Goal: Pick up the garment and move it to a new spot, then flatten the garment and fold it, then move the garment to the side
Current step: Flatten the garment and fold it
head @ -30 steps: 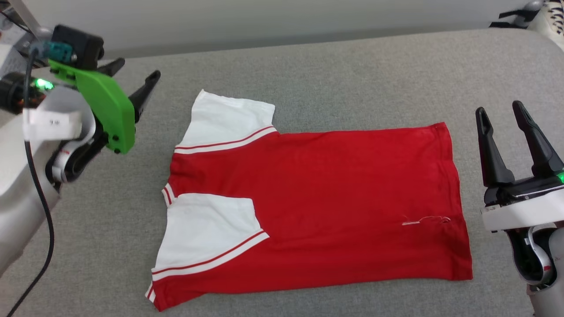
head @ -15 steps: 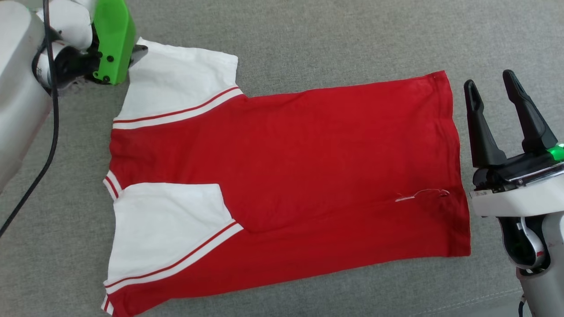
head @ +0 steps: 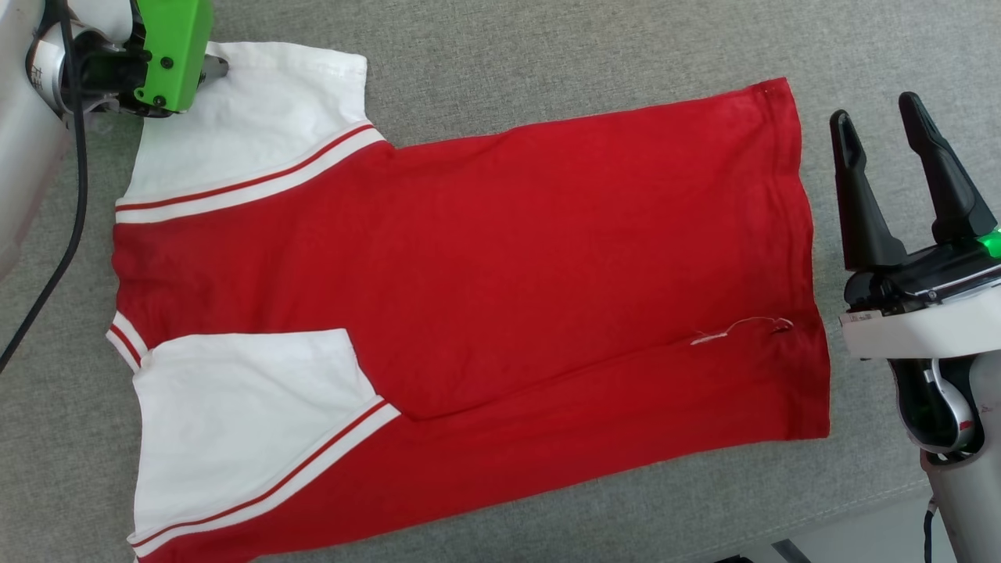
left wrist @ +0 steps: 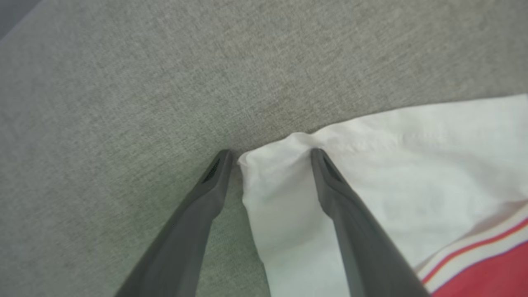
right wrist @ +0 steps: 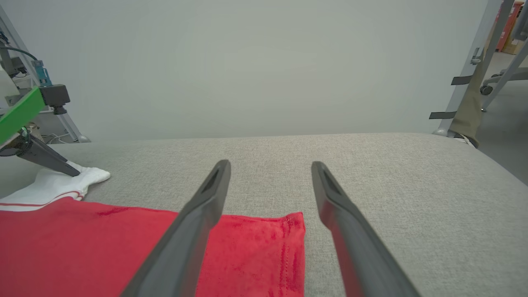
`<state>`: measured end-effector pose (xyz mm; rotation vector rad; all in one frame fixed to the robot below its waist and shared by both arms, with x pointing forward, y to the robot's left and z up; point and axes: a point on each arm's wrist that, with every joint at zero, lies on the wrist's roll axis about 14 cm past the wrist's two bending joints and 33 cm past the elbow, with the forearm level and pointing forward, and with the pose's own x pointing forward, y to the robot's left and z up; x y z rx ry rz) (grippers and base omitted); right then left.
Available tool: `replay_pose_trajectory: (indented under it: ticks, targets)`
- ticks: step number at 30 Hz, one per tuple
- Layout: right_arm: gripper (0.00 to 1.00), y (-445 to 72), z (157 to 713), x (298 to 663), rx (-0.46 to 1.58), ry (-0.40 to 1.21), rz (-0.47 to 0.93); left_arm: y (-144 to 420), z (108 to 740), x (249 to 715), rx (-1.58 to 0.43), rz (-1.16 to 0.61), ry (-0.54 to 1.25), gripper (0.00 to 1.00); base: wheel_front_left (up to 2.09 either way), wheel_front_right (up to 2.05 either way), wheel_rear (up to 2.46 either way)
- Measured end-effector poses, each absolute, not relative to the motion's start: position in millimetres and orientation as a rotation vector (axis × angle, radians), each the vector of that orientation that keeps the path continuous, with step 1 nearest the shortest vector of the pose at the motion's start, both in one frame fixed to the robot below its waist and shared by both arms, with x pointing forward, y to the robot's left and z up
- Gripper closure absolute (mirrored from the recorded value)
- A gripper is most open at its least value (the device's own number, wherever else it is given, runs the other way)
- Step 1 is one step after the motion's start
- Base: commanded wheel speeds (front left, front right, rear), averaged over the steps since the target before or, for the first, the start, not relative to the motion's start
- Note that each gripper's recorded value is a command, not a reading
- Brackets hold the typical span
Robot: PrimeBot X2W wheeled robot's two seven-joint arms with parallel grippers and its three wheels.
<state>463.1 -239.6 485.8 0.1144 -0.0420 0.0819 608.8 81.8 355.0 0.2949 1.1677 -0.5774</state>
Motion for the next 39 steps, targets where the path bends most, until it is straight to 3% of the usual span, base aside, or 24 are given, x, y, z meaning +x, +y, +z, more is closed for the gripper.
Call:
replay_pose_trajectory:
  ticks: [1, 2, 9, 15, 27, 32, 39]
  targets:
    - [0.00, -241, 486, 463, 0.116, -0.042, 0.079, 82, 356, 609, 0.296, -0.577, 1.165, 0.18, 0.00, 0.00, 0.00]
    - [0.00, -242, 487, 463, 0.117, -0.043, 0.078, 83, 357, 608, 0.297, -0.577, 1.165, 1.00, 0.00, 0.00, 0.00]
    - [0.00, -246, 503, 466, 0.082, -0.072, 0.100, 78, 370, 601, 0.322, -0.612, 1.067, 1.00, 0.00, 0.00, 0.00]
    - [0.00, -251, 520, 482, -0.042, 0.019, 0.187, 70, 394, 597, 0.315, -0.634, 0.950, 1.00, 0.00, 0.00, 0.00]
    - [0.00, -245, 469, 485, -0.188, 0.709, 0.370, 62, 444, 575, 0.348, -0.701, 0.785, 1.00, 0.00, 0.00, 0.00]
    - [0.00, -246, 445, 489, -0.249, 0.892, 0.372, 66, 451, 571, 0.358, -0.706, 0.759, 1.00, 0.00, 0.00, 0.00]
    - [0.00, -234, 403, 503, -0.242, 1.018, 0.378, 67, 447, 574, 0.371, -0.718, 0.746, 1.00, 0.00, 0.00, 0.00]
